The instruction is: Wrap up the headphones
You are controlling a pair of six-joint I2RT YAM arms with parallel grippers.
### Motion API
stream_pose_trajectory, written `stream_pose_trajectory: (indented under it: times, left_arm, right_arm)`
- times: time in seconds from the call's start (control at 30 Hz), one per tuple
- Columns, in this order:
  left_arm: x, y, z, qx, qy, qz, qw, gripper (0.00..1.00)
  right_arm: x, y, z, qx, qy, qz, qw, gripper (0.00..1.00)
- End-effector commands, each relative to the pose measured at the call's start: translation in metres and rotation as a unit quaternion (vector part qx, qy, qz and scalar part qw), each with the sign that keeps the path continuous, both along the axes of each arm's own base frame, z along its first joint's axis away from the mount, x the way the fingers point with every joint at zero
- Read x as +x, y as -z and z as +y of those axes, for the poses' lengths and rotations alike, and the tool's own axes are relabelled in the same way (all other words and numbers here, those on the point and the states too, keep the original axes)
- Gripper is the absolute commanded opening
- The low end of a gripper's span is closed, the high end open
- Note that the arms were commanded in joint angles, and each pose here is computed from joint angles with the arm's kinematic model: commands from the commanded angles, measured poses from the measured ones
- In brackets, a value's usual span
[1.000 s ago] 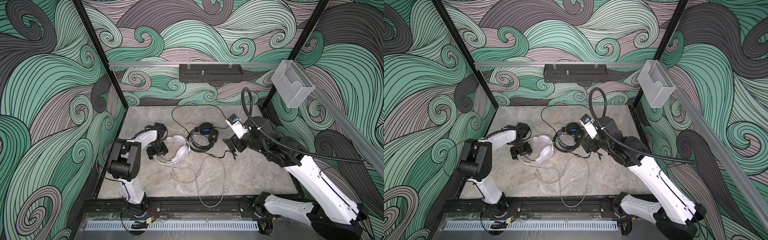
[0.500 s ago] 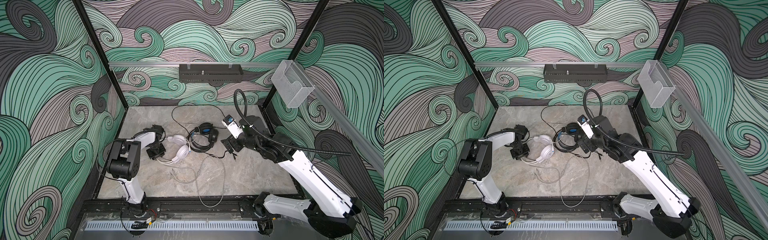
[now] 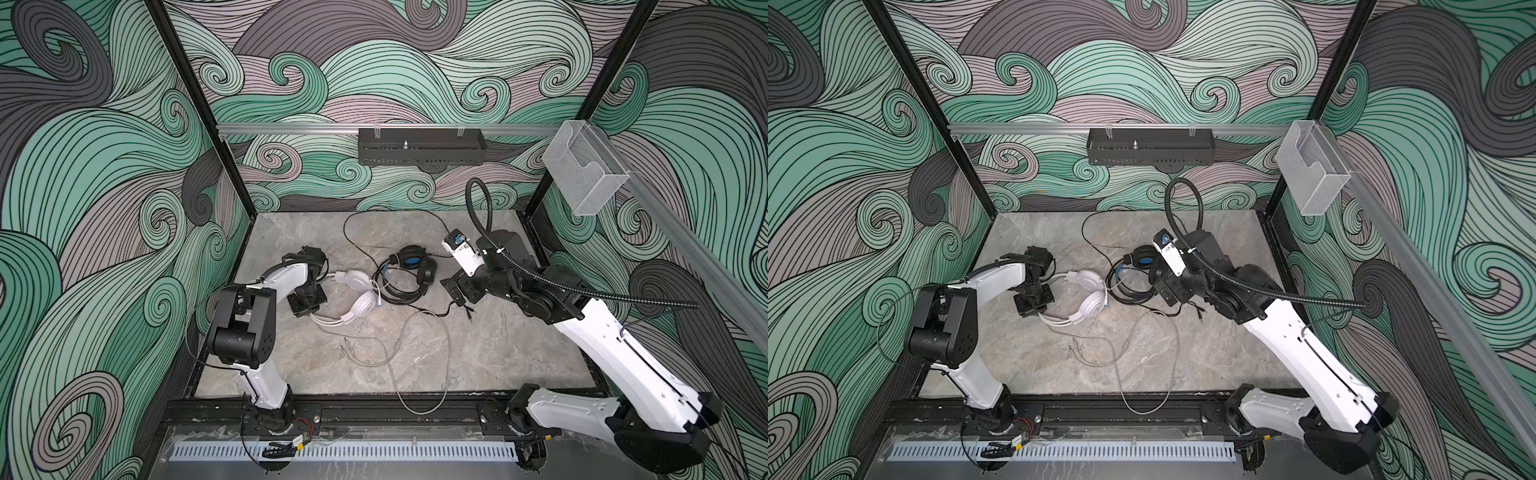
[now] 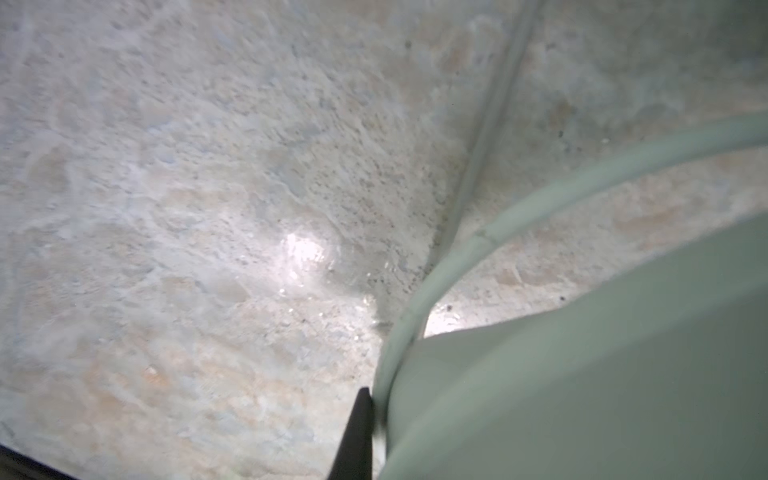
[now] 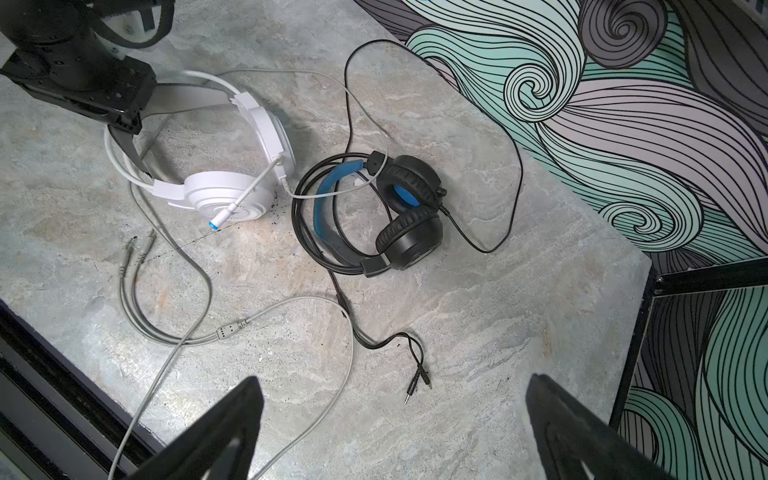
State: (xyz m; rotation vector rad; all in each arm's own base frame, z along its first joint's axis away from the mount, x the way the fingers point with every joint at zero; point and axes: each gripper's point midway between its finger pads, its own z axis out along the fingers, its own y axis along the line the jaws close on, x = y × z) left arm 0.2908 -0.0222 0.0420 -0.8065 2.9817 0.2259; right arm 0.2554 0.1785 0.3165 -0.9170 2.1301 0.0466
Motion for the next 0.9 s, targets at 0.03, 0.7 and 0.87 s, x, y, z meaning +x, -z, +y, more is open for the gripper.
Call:
stream_pose_trajectory:
  times: [0.03,0.7,0.87]
  left_arm:
    - [0.012,-0.051,0.009,0.052,0.032,-0.03,0.998,0.03]
    - [0.094,-0.247,-0.059,0.076,0.322,-0.317,0.889,0.0]
    - [0.091,-0.254,-0.071,0.05,0.363,-0.348,0.863,0.0]
  right_arm:
    - [-0.008,-0.01,-0.001,0.015,-0.005,-0.006,1.0,0.99]
    - [-0.017,-0.094,0.037,0.221,-0.088,-0.145,0.96,1.0]
    - [0.008,-0.083,0.061,0.213,-0.089,-0.118,0.966,1.0]
